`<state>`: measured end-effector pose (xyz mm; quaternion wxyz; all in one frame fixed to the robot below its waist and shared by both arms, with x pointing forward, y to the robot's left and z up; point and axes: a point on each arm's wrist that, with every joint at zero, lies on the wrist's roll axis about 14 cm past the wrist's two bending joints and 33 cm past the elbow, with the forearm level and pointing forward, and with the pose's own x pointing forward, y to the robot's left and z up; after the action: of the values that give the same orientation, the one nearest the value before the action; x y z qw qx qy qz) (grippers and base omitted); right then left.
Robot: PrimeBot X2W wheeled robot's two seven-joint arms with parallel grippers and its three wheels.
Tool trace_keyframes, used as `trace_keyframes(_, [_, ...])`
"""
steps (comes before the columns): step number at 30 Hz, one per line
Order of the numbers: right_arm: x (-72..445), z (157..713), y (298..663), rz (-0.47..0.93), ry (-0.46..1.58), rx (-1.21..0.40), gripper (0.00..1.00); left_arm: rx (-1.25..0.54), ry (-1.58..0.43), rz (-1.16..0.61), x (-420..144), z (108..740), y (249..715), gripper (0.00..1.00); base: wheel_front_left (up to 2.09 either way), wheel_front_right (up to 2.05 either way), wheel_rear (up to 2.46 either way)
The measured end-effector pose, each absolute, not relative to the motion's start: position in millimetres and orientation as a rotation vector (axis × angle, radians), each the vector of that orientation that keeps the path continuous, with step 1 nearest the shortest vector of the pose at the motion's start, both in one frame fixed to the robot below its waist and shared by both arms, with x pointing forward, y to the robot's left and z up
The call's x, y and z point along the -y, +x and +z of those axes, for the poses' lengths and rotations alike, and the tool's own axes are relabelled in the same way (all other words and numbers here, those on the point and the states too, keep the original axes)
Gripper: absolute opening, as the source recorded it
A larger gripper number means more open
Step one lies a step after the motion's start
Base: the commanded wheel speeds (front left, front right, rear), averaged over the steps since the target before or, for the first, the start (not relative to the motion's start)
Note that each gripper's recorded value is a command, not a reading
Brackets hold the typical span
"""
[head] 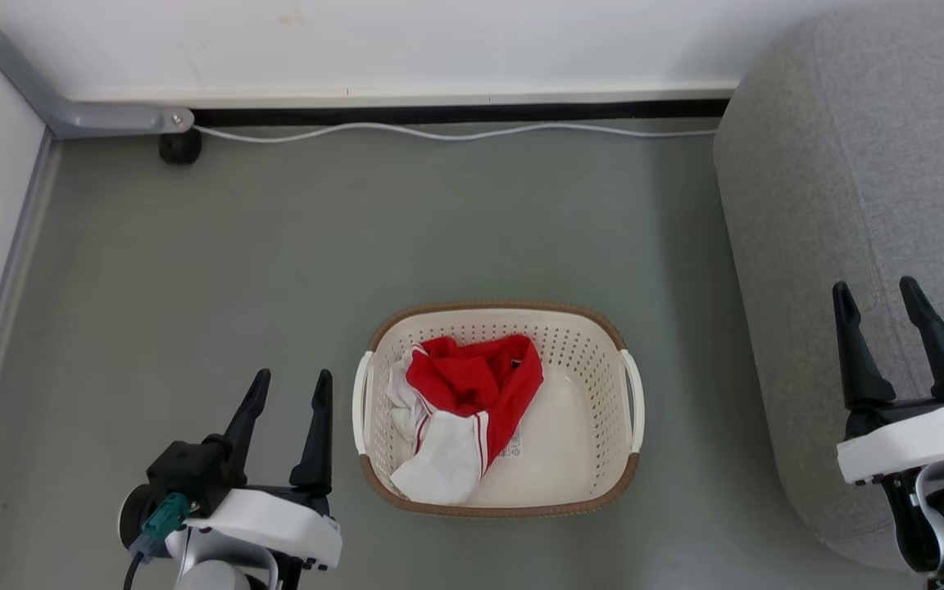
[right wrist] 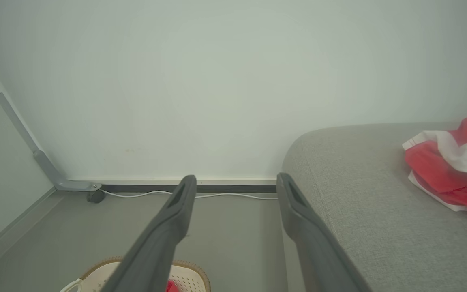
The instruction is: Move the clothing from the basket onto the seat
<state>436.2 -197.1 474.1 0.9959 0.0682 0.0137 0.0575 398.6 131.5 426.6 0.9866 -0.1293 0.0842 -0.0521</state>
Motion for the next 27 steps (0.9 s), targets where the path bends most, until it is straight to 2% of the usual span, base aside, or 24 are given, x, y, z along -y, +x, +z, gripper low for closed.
trace_keyframes(18, [183, 425, 515, 0.186, 0.123, -0.071, 1.0, -0.358, -0.322, -0.228, -66, 344, 461, 1.0, 0.0, 0.0, 0.0])
trace_keyframes(27, [177, 386, 537, 0.206, 0.127, -0.117, 1.0, -0.457, -0.3, -0.307, -37, 291, 486, 1.0, 0.0, 0.0, 0.0])
